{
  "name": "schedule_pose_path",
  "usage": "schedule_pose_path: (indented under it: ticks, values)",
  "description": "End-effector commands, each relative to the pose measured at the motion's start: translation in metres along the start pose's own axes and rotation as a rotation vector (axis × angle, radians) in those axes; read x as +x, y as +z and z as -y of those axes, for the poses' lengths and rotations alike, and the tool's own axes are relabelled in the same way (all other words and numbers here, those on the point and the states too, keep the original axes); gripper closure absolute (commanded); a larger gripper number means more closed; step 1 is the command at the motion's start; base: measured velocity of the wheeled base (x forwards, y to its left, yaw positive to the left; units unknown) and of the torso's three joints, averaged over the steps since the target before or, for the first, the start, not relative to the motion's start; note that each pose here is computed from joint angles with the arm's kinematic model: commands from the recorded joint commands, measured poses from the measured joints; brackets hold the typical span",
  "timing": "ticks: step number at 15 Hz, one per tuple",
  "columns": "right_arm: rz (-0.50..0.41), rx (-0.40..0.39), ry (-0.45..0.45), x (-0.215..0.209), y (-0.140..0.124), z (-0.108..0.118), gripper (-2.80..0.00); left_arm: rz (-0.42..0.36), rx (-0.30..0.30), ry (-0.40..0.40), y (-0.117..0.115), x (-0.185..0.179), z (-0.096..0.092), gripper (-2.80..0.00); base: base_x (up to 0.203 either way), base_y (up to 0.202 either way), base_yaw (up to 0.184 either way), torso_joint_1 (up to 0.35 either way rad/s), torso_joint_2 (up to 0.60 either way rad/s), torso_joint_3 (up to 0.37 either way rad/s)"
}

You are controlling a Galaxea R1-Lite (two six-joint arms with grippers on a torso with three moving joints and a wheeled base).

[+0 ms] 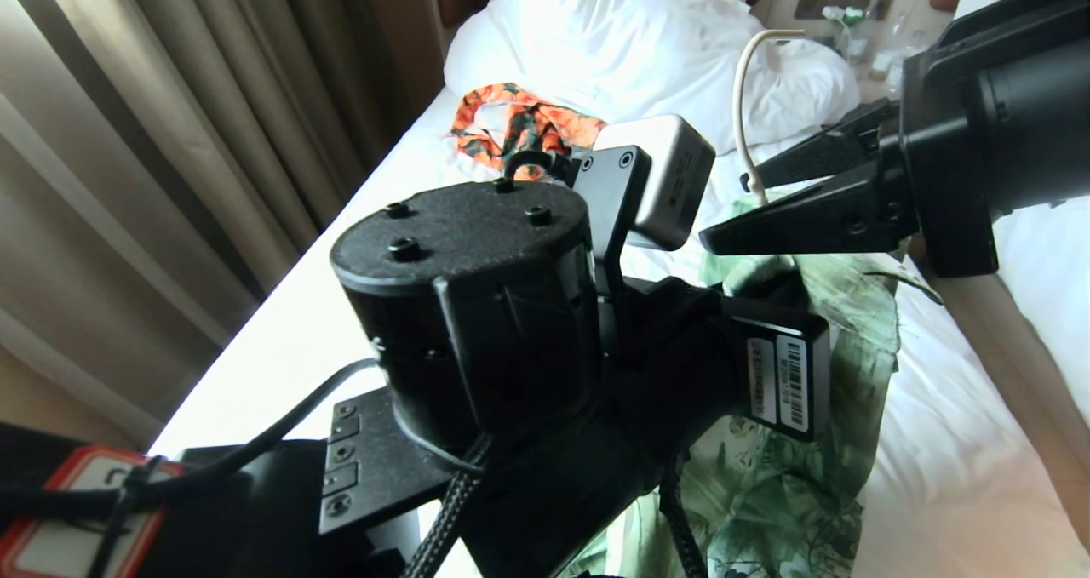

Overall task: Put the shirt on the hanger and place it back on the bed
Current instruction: Take the clothes hanger out of the clothes

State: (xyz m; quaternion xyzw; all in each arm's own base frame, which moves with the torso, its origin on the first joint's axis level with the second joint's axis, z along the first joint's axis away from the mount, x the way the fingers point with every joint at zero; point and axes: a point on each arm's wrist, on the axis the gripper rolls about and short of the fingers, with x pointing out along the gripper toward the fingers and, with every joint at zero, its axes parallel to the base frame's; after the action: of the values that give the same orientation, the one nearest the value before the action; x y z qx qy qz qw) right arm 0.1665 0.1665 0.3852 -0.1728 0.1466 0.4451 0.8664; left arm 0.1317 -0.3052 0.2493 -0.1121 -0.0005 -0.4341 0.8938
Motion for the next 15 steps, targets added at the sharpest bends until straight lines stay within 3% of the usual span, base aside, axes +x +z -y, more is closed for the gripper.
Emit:
schedule_pose_path:
  ticks: [1, 2, 3, 9, 15]
  values:
    - [-0.012, -0.023, -0.015, 0.006, 0.000, -0.002, -2.80, 0.007, -0.004, 0.002, 0.001, -0.001, 0.000, 0.00, 0.000, 0.000, 0.000, 0.000, 0.00, 0.000]
    - [-0.011, -0.025, -0.014, 0.009, -0.001, -0.003, -2.80, 0.007, -0.004, 0.002, 0.001, -0.001, 0.000, 0.00, 0.000, 0.000, 0.000, 0.000, 0.00, 0.000]
    - [-0.006, -0.027, -0.015, 0.012, -0.001, -0.003, 0.00, 0.008, -0.004, 0.000, 0.002, -0.002, 0.000, 0.00, 0.000, 0.000, 0.000, 0.000, 0.00, 0.000]
    - [0.033, -0.042, -0.043, 0.041, -0.001, -0.009, 0.00, 0.017, -0.007, -0.007, 0.006, -0.005, 0.000, 0.00, 0.000, 0.000, 0.000, 0.000, 0.00, 0.000]
    - [0.051, -0.047, -0.034, 0.034, 0.002, -0.013, 0.00, 0.019, -0.011, -0.013, 0.008, -0.010, -0.002, 0.00, 0.000, 0.000, 0.000, 0.000, 0.00, 0.000]
